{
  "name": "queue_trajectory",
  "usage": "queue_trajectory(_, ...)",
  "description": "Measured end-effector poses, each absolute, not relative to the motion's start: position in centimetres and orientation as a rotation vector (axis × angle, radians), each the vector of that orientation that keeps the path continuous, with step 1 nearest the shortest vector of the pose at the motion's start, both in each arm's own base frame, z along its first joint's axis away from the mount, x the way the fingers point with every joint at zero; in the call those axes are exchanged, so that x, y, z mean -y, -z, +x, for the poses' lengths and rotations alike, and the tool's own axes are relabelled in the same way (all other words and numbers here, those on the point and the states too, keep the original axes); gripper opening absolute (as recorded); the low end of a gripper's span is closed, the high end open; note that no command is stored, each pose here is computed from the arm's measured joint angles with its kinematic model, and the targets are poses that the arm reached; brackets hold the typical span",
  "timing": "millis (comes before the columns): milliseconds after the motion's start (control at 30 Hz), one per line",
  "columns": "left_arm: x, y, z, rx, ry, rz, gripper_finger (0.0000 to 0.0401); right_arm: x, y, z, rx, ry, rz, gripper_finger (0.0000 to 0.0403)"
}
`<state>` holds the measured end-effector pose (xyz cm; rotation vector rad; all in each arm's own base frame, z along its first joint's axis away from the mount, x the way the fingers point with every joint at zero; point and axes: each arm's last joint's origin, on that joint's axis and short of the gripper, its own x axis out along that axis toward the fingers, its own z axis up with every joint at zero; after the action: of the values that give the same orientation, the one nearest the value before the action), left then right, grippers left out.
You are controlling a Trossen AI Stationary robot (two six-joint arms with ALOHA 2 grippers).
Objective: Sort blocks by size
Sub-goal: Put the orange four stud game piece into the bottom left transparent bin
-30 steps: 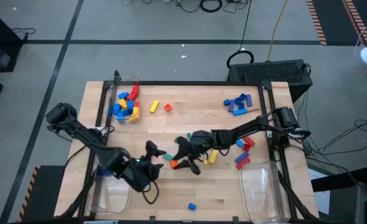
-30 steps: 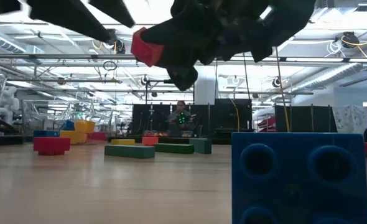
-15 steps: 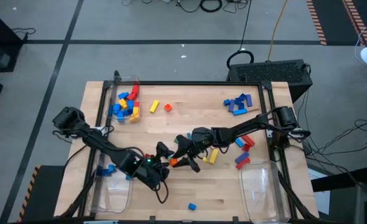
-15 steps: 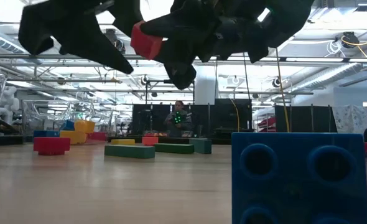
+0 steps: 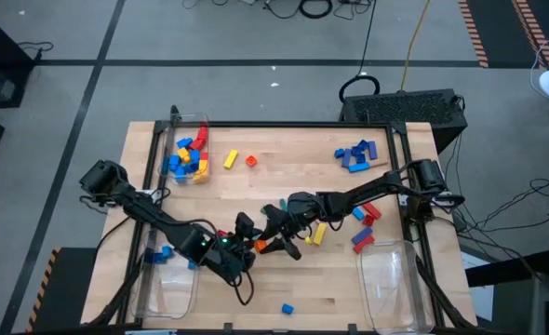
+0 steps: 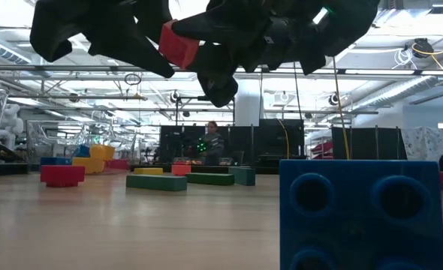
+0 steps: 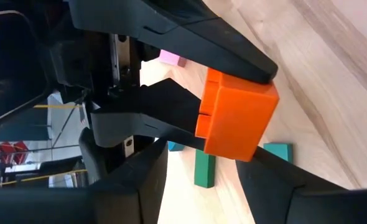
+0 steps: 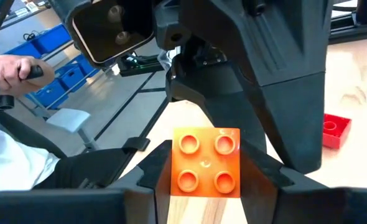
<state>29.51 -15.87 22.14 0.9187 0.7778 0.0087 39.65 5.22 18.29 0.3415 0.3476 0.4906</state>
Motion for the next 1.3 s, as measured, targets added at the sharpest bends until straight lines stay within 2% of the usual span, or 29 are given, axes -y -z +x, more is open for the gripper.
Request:
queue_trajectory(233, 15.8, -22.3, 29.3, -0.782, -0.079, 0.928, 0.0189, -5.1, -18.4, 39.7, -0.337, -0.488, 0.338, 0.0128)
queue_trajectory(500, 16.8, -22.6, 28.7, -0.76, -0.085, 0.947, 0.0261, -4.9, -18.3, 39.7, -0.353, -0.481, 0.344, 0.0128)
queue_trajectory(633, 17.6, -23.0, 28.4, -0.729, -0.051, 0.945, 0.0275, -4.6, -18.3, 39.7, -0.352, -0.475, 0.346, 0.0128)
queue_trajectory(1067, 16.7, -22.9, 29.3, -0.74, 0.023, 0.859, 0.0229, -4.7, -18.4, 39.7, -0.343, -0.484, 0.352, 0.0128)
queue_trajectory(1300, 16.2, -22.8, 29.6, -0.751, 0.054, 0.834, 0.0162, -4.7, -18.3, 39.7, -0.344, -0.489, 0.352, 0.0128)
